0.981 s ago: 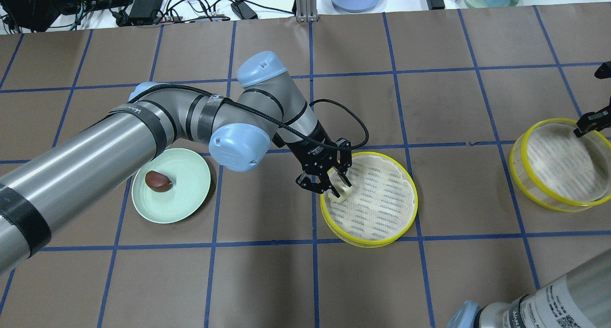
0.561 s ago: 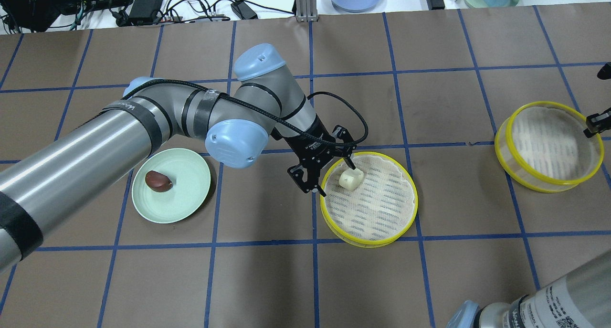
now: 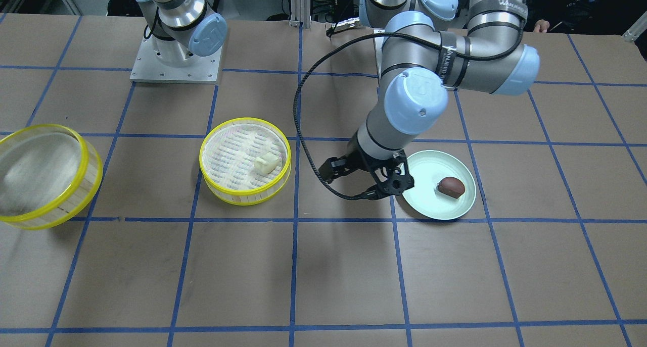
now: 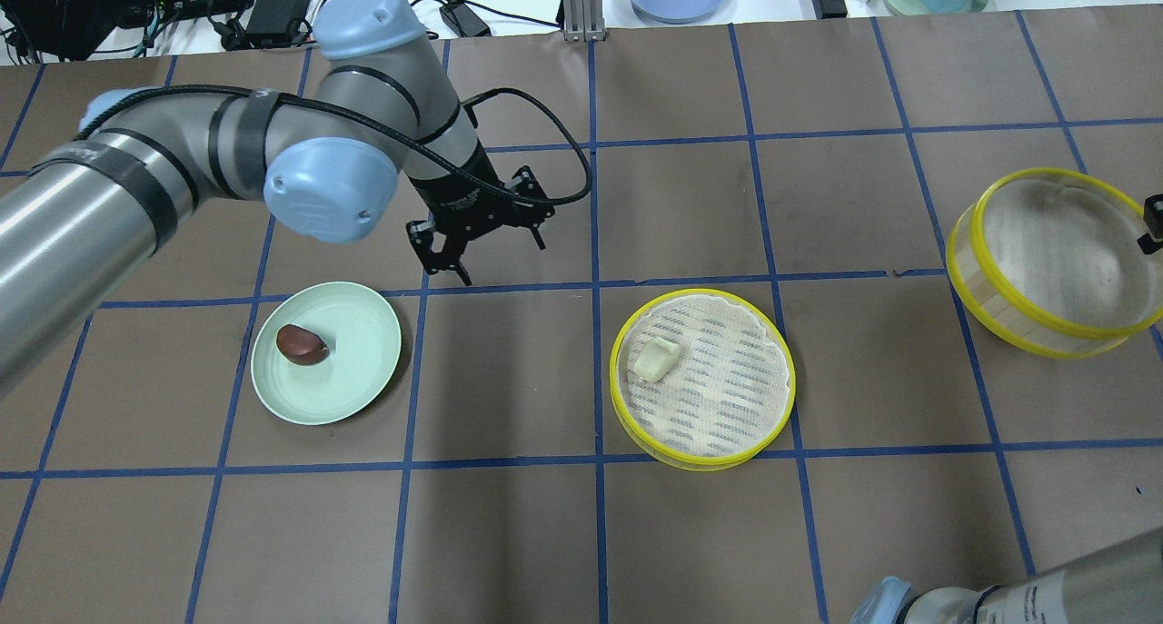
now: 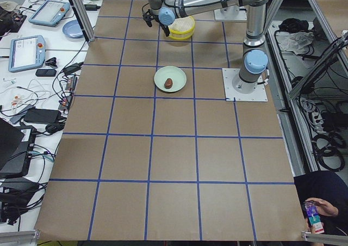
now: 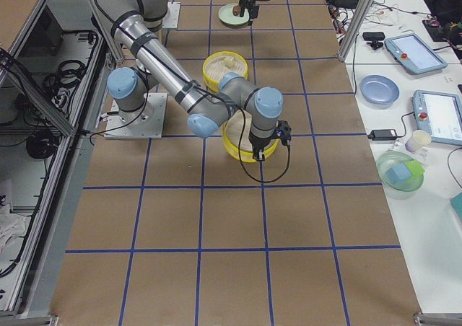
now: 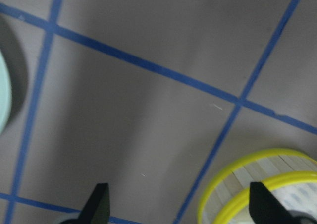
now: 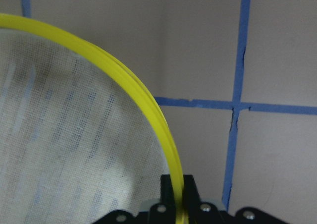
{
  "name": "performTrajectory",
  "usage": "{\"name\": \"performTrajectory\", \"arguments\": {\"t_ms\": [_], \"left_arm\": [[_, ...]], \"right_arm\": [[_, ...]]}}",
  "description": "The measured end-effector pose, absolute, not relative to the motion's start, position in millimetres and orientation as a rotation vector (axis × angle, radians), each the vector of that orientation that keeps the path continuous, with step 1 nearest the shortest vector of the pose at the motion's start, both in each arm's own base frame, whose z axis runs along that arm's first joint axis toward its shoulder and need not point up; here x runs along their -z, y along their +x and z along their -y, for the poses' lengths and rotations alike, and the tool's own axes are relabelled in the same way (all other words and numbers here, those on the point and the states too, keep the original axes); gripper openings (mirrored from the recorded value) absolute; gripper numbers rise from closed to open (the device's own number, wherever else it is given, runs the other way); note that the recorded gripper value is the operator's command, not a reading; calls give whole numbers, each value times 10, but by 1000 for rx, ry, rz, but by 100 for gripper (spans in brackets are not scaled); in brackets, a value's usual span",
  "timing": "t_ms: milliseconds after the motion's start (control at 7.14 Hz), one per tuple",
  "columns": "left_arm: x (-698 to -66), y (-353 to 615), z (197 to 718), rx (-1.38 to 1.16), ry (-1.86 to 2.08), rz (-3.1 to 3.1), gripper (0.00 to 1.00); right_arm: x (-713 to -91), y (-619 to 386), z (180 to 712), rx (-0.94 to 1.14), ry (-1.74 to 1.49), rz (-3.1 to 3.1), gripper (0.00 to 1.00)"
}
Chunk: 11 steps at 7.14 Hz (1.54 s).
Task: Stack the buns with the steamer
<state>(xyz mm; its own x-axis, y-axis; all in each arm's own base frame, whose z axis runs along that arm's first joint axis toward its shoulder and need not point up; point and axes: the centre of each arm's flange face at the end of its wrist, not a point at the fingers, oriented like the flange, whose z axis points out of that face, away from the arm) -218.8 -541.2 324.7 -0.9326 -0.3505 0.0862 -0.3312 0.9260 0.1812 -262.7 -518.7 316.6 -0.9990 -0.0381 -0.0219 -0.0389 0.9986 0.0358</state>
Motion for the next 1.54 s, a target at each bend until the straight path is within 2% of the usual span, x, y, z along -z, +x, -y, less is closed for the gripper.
{"name": "performTrajectory", "arguments": {"t_ms": [561, 981, 1541], "left_arm": [[-3343, -732, 5605, 260, 150, 3160, 100], [-2803, -164, 5481, 462, 6, 3178, 99], [-2113, -29, 5441, 638, -20, 3116, 98]], "right_arm": [[-3666, -778, 5290, -93, 40, -3106, 0], [-3489, 775, 5017, -108, 59, -3128, 0], [-3116, 1403, 4623, -158, 9, -3201, 0]]}}
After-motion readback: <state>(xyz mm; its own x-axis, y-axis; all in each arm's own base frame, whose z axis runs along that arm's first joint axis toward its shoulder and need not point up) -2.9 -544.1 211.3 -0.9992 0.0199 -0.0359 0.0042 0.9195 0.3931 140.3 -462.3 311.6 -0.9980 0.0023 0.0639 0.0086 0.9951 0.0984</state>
